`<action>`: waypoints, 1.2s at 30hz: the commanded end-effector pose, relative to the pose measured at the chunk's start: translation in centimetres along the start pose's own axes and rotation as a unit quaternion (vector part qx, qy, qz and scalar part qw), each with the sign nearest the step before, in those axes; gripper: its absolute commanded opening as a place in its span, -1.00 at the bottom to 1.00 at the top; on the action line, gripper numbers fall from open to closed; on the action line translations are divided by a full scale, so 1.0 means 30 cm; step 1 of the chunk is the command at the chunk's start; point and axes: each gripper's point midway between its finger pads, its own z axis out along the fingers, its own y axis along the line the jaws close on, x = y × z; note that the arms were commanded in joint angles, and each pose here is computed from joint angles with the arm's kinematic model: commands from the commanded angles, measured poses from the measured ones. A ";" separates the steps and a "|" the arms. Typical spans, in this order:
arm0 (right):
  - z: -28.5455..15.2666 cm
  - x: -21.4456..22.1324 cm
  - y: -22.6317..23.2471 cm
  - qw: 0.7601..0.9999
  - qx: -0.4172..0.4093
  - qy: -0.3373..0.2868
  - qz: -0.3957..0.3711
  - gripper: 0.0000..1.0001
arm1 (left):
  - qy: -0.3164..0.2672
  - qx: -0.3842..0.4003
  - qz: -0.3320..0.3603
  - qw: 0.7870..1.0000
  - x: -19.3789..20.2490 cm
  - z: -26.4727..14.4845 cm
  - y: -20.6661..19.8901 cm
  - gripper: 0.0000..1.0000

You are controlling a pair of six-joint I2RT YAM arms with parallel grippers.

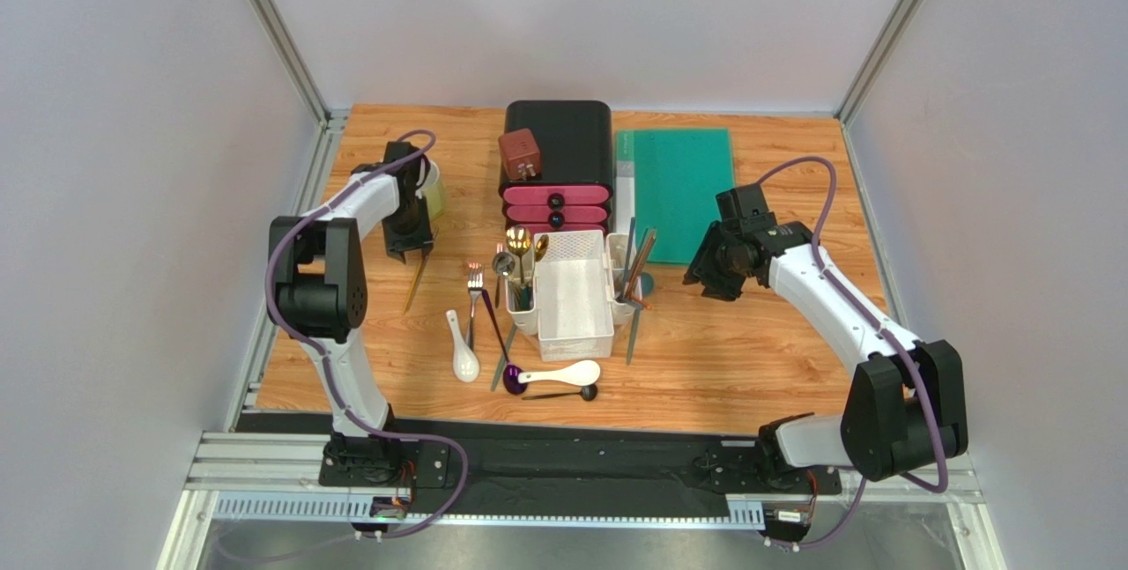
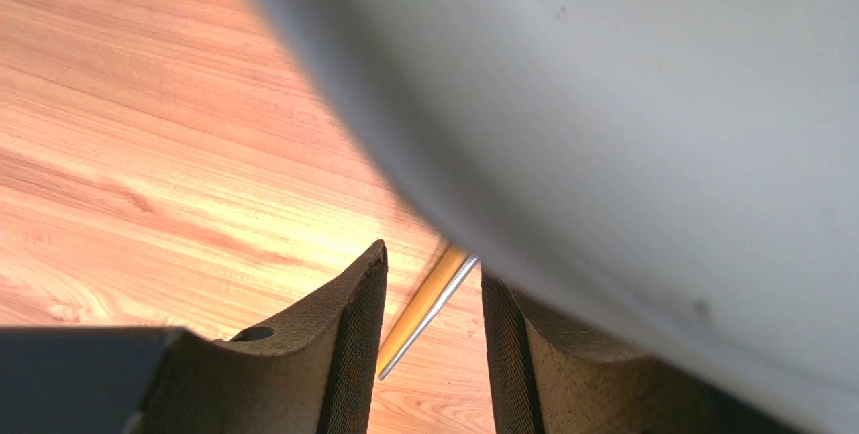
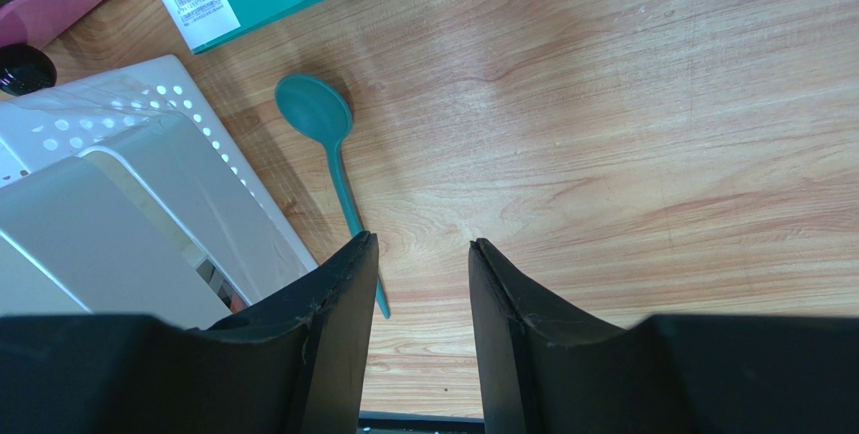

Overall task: Sort the eating utensils into containers
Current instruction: Pick up the fork at the center of the board.

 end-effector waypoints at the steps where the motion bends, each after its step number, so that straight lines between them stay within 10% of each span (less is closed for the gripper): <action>1: -0.012 -0.037 0.029 1.000 -0.012 -0.013 0.000 -0.14 | -0.031 -0.001 -0.008 0.999 -0.072 -0.037 0.016 -0.09; 36: -0.021 -0.041 0.030 1.000 -0.012 -0.018 0.005 -0.14 | -0.009 0.023 -0.004 1.000 -0.076 0.017 -0.028 -0.18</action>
